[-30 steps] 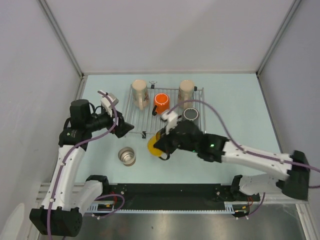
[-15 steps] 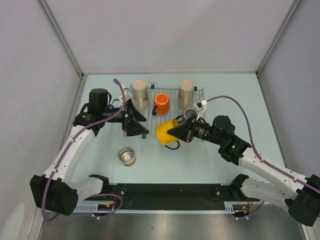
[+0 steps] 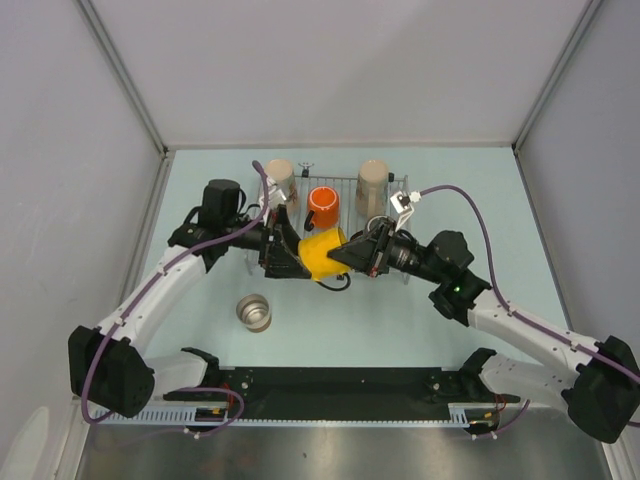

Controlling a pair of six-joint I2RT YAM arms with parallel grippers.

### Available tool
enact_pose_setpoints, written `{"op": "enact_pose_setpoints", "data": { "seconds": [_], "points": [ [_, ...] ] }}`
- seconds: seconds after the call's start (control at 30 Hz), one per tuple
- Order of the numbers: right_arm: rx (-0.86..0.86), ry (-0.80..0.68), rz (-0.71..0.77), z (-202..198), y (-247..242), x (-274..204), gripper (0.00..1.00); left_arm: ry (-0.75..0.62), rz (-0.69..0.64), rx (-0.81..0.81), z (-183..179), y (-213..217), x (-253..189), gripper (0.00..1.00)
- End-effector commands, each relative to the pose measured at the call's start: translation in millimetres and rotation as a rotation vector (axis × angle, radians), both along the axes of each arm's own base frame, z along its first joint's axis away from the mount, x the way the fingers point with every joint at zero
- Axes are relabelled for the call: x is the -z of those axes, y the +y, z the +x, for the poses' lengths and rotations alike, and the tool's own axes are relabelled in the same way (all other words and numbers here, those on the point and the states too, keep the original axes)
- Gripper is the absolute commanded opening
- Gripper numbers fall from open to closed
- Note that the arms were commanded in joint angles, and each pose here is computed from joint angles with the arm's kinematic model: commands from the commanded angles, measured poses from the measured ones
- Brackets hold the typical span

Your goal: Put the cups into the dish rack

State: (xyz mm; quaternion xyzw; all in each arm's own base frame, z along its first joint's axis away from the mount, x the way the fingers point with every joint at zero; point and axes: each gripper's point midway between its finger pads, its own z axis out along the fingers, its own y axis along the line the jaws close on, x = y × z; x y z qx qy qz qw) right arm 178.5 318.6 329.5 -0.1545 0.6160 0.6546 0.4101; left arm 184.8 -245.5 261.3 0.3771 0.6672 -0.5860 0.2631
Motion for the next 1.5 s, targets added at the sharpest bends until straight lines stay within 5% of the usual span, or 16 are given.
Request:
{"op": "enact_pose_setpoints", "data": {
  "seconds": [0.0, 0.3, 0.6, 0.7, 1.1, 1.23, 1.3, 1.47],
  "points": [
    [-0.048, -0.132, 0.209, -13, -7, -56, 0.00, -0.016, -0.044, 0.062, -10, -4, -9, 1.00],
    [-0.098, -0.110, 0.320, -11, 2, -47, 0.00, -0.073, -0.085, 0.065, -17, -2, -28, 0.97],
    [-0.103, -0.050, 0.288, -7, 15, -10, 0.00, -0.079, -0.109, 0.003, 1, 14, -44, 0.26],
    [-0.107, -0.007, 0.243, -9, 24, 11, 0.00, -0.084, -0.112, -0.060, 15, 20, -53, 0.10],
    [-0.136, 0.089, 0.202, -8, 48, 61, 0.00, -0.121, -0.134, -0.117, 24, 20, -65, 0.01],
    [-0.160, 0.132, 0.190, -7, 53, 80, 0.20, -0.133, -0.133, -0.117, 25, 21, -62, 0.00],
    [-0.158, 0.140, 0.191, -6, 51, 82, 0.37, -0.135, -0.128, -0.114, 26, 22, -57, 0.01],
    [-0.139, 0.113, 0.211, 0, 37, 67, 0.48, -0.127, -0.114, -0.108, 26, 24, -40, 0.01]
  ]
}}
